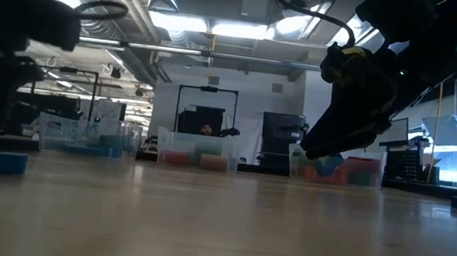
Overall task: Sort blocks by size
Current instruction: Put the blue rectangular block into the left transparent bin
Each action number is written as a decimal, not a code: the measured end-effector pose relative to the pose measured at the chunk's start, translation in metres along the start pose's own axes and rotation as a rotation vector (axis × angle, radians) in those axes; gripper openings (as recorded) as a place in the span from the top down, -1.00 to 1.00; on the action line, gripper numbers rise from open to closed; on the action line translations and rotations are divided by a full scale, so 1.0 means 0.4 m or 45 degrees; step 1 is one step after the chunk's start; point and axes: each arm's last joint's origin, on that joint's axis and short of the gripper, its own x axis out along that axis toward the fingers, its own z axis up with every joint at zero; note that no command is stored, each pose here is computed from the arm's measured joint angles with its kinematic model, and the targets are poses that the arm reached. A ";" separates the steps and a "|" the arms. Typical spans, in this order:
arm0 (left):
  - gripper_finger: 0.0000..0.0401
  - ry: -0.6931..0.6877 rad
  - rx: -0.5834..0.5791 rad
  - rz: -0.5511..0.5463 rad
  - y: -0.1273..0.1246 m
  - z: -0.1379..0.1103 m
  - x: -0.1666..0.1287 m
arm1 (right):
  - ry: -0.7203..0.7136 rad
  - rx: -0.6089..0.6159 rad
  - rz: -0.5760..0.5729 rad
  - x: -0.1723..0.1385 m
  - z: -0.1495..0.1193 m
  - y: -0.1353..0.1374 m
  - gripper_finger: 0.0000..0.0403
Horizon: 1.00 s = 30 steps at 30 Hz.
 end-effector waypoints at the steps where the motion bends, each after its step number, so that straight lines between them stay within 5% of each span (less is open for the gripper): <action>1: 0.04 0.008 -0.003 0.008 -0.005 -0.003 0.009 | 0.000 0.000 0.000 0.000 0.000 0.000 -0.27; 15: 0.04 -0.051 -0.018 0.014 -0.044 -0.001 0.066 | 0.001 -0.001 -0.007 0.000 -0.001 -0.001 -0.27; 30: 0.04 -0.145 0.172 -0.143 -0.087 0.008 -0.001 | -0.002 -0.001 -0.011 0.000 0.000 -0.001 -0.27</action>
